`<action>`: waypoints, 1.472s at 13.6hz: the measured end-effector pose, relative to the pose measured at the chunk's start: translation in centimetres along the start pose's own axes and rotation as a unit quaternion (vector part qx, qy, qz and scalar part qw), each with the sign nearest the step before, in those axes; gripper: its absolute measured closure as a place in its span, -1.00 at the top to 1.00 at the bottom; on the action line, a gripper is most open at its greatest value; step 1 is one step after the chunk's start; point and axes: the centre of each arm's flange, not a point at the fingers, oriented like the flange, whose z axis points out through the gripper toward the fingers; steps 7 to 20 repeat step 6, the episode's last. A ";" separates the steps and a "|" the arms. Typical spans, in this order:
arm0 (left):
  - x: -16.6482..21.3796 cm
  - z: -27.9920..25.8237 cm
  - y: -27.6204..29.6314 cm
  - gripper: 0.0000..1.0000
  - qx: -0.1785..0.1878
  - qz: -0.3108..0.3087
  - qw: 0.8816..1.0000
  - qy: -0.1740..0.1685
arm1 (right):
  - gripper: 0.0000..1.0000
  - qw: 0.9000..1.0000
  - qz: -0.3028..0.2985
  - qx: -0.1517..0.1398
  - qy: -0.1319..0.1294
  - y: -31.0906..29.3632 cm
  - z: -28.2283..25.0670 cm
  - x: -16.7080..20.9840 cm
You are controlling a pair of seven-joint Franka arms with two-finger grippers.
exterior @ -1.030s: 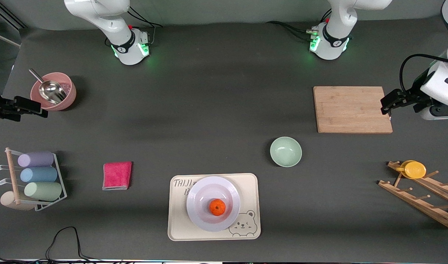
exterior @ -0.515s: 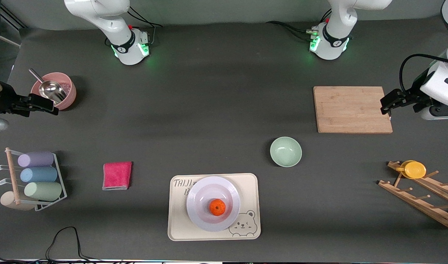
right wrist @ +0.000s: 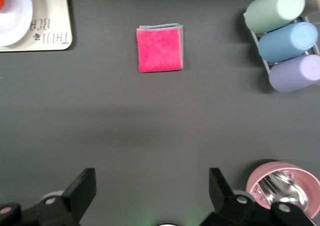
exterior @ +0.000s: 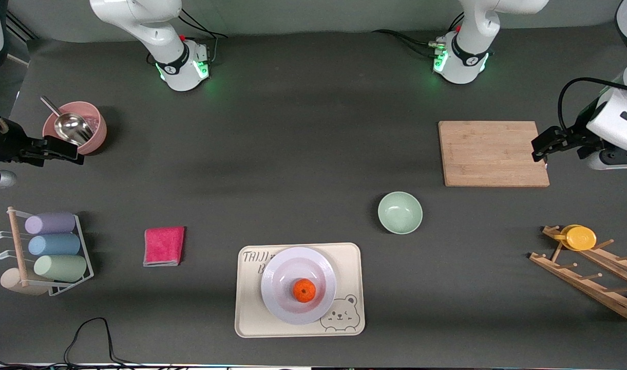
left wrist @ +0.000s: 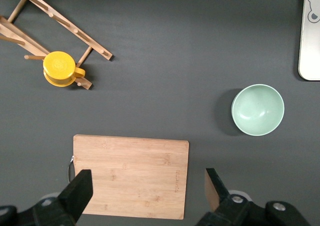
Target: Place orange and plate with both arms
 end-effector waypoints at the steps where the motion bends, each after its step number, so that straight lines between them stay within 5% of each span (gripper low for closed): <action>1: 0.2 0.3 0.4 1.00 0.001 0.003 1.000 -0.002 | 1.00 1.000 0.001 -0.009 0.000 0.2 0.0 0.0; 20: 0.1 -0.6 0.0 1.00 0.006 -0.001 1.000 -0.024 | 1.00 1.000 0.001 -0.015 0.000 0.3 -0.1 -0.1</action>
